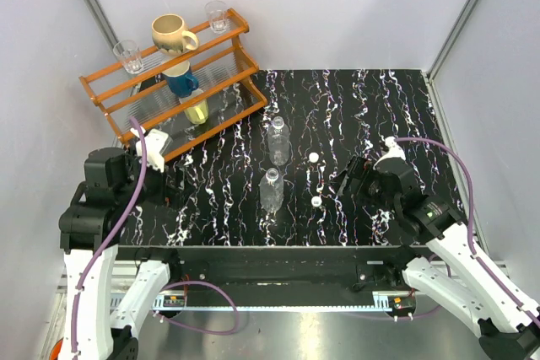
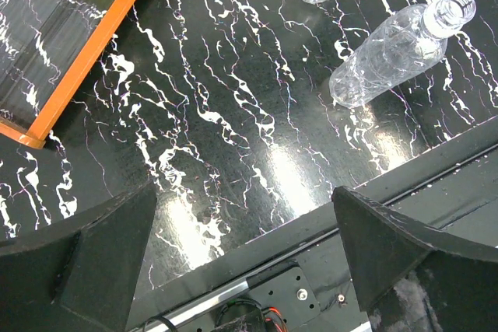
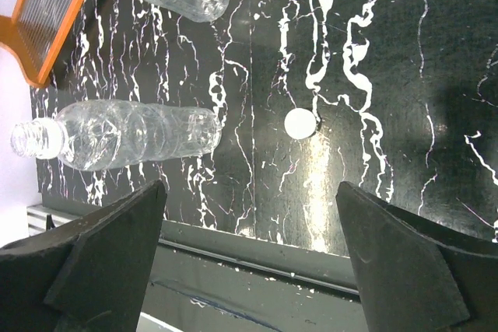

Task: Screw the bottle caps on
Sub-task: Pick up the bottle cap from the center of the board.

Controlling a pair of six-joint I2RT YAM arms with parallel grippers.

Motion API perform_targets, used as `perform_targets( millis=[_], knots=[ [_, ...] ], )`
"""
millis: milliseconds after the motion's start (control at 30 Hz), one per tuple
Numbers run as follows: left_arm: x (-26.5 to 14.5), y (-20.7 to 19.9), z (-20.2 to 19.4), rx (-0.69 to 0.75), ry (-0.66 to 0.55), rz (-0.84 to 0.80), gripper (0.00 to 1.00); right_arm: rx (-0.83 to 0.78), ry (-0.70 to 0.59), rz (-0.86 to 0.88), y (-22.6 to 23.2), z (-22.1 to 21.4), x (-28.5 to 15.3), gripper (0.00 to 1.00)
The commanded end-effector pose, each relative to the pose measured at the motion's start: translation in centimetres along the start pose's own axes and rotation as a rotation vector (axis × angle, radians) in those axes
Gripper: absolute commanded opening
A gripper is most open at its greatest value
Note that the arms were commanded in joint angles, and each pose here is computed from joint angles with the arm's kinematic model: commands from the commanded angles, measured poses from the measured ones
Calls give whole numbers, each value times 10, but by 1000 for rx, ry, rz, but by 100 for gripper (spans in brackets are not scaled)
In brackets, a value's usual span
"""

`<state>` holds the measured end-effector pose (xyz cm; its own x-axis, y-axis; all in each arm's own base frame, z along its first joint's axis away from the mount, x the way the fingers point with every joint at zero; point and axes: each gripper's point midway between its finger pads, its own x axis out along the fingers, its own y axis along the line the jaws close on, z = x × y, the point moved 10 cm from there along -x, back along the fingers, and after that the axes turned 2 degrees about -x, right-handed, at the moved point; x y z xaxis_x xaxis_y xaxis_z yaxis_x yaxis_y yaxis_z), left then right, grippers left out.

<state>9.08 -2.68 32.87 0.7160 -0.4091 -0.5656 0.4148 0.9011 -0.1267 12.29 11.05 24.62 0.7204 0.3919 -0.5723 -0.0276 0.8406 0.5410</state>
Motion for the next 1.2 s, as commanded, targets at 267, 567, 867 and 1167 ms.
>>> perform_targets(
  millis=[267,567,867,1167],
  knots=[
    [-5,1,8,27,-52,30,99,-52,70,-125,3,5,35,83],
    [-6,2,5,36,-53,44,99,-86,141,-211,1,-2,101,74],
    [-4,2,3,38,-42,40,99,-67,161,-210,-13,-21,127,65],
    [-3,3,3,41,-42,43,99,-70,202,-237,-28,-39,137,58]
  ],
)
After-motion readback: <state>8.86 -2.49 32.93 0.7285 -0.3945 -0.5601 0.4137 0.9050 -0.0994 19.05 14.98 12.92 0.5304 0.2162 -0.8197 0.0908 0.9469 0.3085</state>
